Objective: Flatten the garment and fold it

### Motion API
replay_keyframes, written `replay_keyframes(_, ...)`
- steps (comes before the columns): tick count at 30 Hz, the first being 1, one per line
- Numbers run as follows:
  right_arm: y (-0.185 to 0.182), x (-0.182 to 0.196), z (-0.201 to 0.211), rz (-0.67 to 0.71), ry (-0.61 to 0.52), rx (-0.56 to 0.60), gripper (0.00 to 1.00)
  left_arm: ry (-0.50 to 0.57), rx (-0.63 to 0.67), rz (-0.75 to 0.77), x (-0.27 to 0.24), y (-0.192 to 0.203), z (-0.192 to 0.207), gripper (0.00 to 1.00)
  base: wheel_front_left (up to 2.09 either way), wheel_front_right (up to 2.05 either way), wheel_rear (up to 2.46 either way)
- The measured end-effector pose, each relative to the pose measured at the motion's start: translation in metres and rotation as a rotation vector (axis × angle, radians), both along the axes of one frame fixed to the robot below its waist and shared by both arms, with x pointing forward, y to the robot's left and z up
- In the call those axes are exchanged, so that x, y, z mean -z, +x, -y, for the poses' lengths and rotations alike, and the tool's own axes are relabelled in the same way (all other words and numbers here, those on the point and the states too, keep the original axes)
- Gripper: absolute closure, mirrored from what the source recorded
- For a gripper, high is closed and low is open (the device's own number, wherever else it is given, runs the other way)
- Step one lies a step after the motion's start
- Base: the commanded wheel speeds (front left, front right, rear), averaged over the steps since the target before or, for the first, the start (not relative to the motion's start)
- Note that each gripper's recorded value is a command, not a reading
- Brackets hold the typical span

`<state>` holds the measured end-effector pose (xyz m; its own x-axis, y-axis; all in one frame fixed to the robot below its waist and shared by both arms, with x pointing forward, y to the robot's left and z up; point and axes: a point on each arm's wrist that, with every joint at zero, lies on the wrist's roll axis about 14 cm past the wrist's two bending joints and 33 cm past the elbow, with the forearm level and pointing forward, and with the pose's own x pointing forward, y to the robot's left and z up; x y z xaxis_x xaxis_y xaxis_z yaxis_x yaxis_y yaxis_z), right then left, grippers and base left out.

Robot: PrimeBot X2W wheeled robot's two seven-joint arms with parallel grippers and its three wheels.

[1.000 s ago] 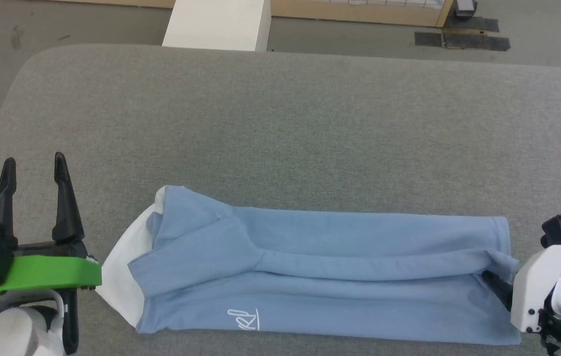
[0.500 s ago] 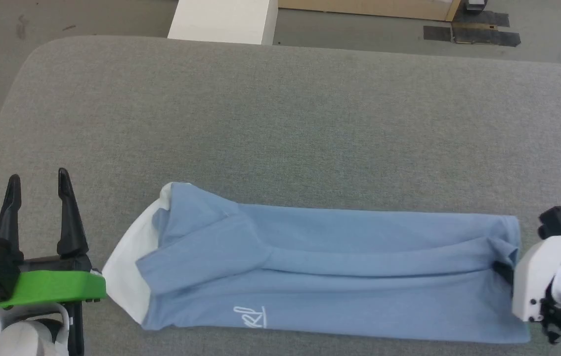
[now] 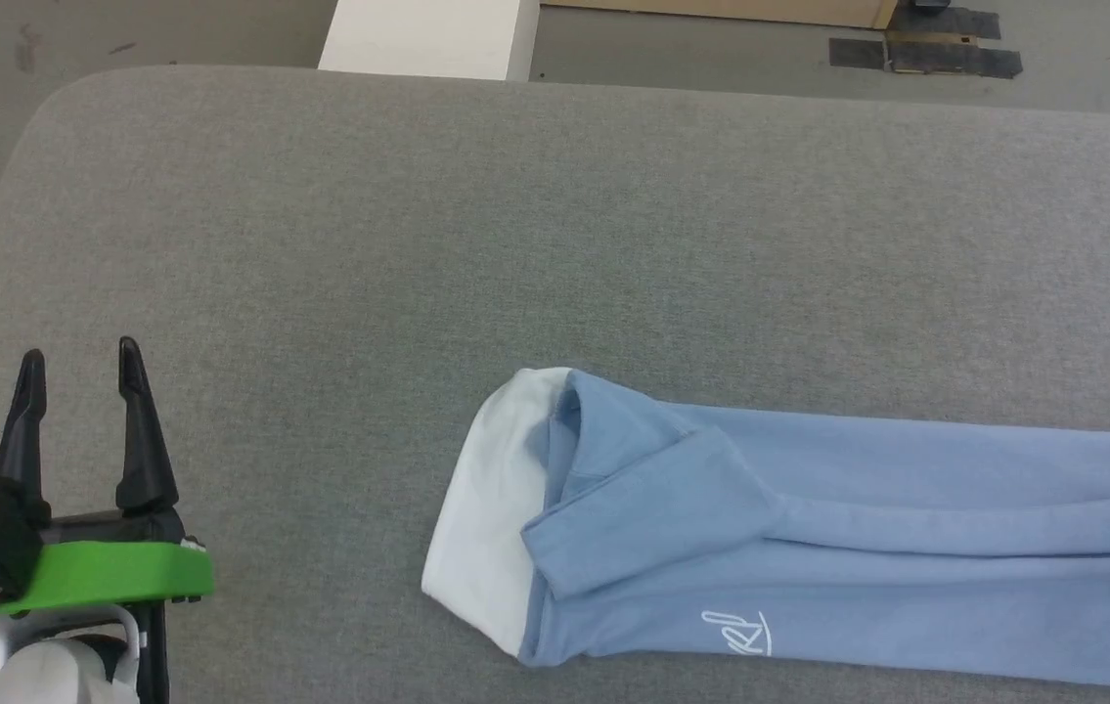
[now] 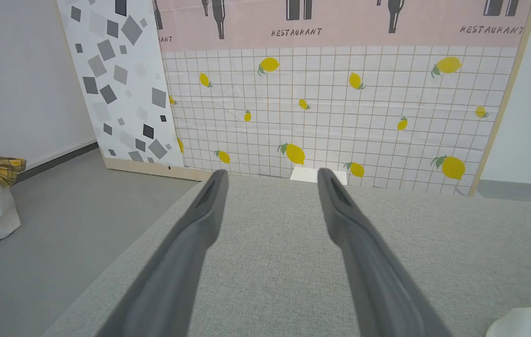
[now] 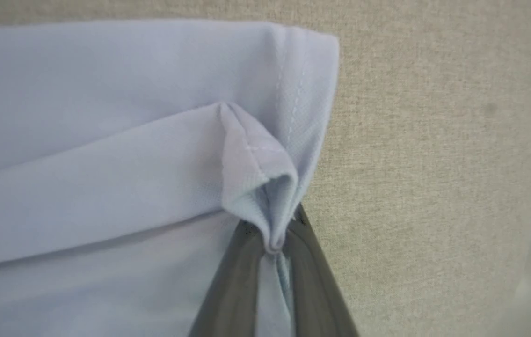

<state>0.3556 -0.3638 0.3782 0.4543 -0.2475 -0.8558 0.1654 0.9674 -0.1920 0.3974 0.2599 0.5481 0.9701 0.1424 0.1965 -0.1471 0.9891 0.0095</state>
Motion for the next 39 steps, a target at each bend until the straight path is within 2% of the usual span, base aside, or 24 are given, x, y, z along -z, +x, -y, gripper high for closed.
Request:
replay_keyframes(3,0.001,-0.005,-0.004,-0.019,-0.015,-0.038,1.0,-0.005,0.005,0.004,-0.001,-0.001,0.001,0.0,0.0,0.0,0.0)
replay_keyframes(8,0.008,-0.036,-0.026,-0.02,-0.039,-0.179,1.0,-0.01,0.003,0.011,-0.003,-0.007,0.001,0.0,0.0,0.0,0.0)
replay_keyframes(12,-0.001,-0.06,-0.064,-0.029,0.01,-0.301,1.0,-0.011,0.004,0.023,-0.007,-0.011,0.002,0.0,0.0,0.0,0.0)
replay_keyframes(16,-0.005,-0.077,-0.116,0.021,0.093,-0.422,1.0,-0.024,0.008,0.028,-0.008,-0.014,0.005,0.0,0.0,0.0,0.0)
replay_keyframes(23,-0.013,-0.07,-0.209,0.036,0.262,-0.633,1.0,-0.03,-0.011,0.015,-0.003,-0.019,-0.001,0.0,0.0,0.0,0.0)
replay_keyframes(28,-0.001,-0.074,-0.267,0.096,0.356,-0.773,1.0,-0.024,-0.038,0.009,-0.001,-0.025,-0.009,0.0,0.0,0.0,0.0)
replay_keyframes(39,0.012,-0.068,-0.365,0.136,0.468,-0.99,1.0,-0.021,-0.08,-0.024,0.008,-0.038,-0.022,0.0,0.0,0.0,0.0)
